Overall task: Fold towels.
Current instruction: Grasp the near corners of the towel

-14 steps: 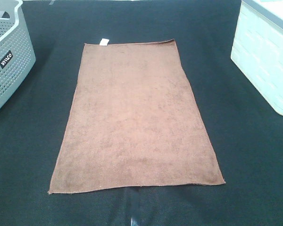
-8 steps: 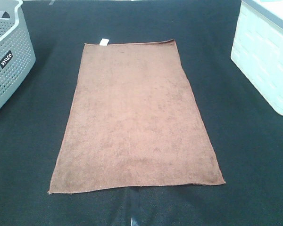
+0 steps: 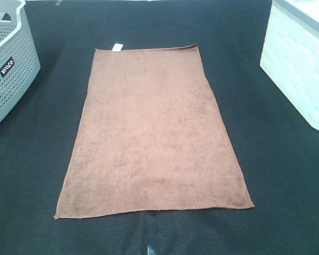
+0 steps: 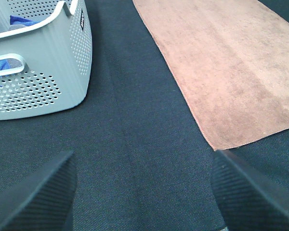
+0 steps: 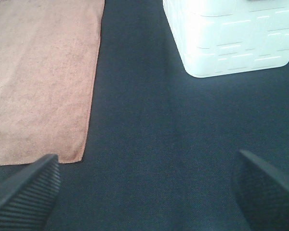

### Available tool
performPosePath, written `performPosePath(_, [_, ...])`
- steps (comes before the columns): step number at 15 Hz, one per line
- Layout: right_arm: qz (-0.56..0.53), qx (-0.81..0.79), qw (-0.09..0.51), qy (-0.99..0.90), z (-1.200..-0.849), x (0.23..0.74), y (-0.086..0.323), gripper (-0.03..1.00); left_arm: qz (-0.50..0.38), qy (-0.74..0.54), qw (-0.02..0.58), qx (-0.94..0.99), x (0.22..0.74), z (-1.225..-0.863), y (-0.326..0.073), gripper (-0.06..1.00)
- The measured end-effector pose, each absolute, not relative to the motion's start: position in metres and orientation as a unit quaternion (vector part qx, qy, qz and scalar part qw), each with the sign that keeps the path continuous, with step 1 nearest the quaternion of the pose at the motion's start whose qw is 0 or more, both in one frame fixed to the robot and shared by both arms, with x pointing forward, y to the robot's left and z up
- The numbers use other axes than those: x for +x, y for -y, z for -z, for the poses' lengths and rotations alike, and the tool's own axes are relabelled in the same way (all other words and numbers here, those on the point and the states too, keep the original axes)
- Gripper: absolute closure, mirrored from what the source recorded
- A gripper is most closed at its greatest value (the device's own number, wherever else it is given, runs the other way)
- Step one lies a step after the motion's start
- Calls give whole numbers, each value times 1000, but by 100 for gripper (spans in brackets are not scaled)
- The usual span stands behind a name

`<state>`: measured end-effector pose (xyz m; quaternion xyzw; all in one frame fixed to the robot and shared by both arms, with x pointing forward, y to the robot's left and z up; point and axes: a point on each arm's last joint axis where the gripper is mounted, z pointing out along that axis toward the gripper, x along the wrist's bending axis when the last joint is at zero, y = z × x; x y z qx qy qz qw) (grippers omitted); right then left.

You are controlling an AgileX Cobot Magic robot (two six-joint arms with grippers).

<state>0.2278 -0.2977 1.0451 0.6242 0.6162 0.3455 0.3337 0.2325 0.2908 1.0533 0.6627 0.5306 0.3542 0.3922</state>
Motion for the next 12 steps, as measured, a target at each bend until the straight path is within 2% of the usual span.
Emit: performPosePath(12, [-345,624,334,-616,-1045,228,298,6,-354,-531,392,663,233,-1053,-291,21])
